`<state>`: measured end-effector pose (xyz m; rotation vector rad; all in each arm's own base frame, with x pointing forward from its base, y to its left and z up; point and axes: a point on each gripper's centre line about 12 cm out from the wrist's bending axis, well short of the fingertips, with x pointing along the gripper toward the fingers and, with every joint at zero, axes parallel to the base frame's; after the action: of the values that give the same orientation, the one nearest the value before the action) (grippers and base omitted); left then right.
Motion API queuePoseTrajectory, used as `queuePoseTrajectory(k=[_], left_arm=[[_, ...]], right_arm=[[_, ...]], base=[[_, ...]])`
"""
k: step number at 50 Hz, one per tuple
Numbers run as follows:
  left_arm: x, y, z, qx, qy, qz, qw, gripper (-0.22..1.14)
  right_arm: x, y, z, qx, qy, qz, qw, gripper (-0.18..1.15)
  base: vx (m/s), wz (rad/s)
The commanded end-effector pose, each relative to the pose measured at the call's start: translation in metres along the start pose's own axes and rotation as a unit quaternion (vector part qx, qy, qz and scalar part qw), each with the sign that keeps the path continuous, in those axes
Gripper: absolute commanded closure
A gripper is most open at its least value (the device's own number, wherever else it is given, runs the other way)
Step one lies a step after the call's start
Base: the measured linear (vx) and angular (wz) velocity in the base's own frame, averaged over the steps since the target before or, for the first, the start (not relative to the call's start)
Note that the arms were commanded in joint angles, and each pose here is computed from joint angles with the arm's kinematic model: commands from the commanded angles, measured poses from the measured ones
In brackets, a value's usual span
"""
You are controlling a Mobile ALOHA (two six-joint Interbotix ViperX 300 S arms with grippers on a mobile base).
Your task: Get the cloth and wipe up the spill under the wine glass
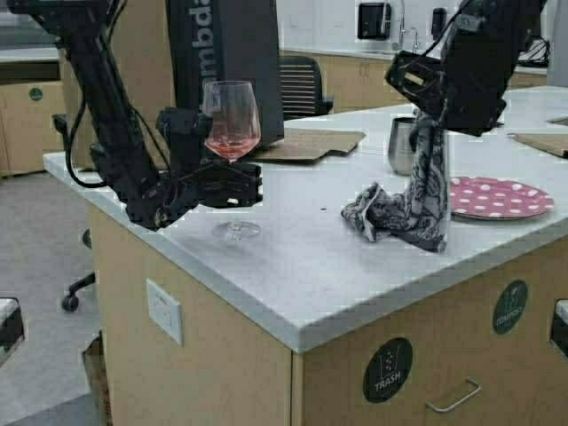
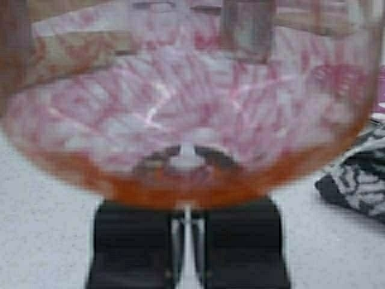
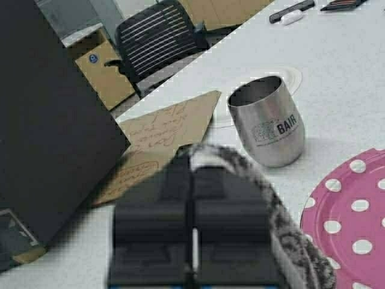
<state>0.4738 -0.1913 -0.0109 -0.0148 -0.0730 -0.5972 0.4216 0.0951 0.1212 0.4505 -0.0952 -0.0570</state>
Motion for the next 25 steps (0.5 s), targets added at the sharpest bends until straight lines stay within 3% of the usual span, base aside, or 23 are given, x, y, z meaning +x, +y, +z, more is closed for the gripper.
queuePoseTrajectory(k=[1,25], left_arm=[[0.005,-0.003,0.008,0.005,-0.012,-0.014,1.000,0.69],[0.001,-0.005,-0.002,0.002,0.000,-0.016,1.000,0.20]], right_arm=[[0.004,0.007,0.011,0.005,-0.020,0.010,1.000,0.91],[0.000,0.004,0.002,-0.005,-0.004,0.017,1.000,0.91]], base=[[0.00,0.00],[0.00,0.00]])
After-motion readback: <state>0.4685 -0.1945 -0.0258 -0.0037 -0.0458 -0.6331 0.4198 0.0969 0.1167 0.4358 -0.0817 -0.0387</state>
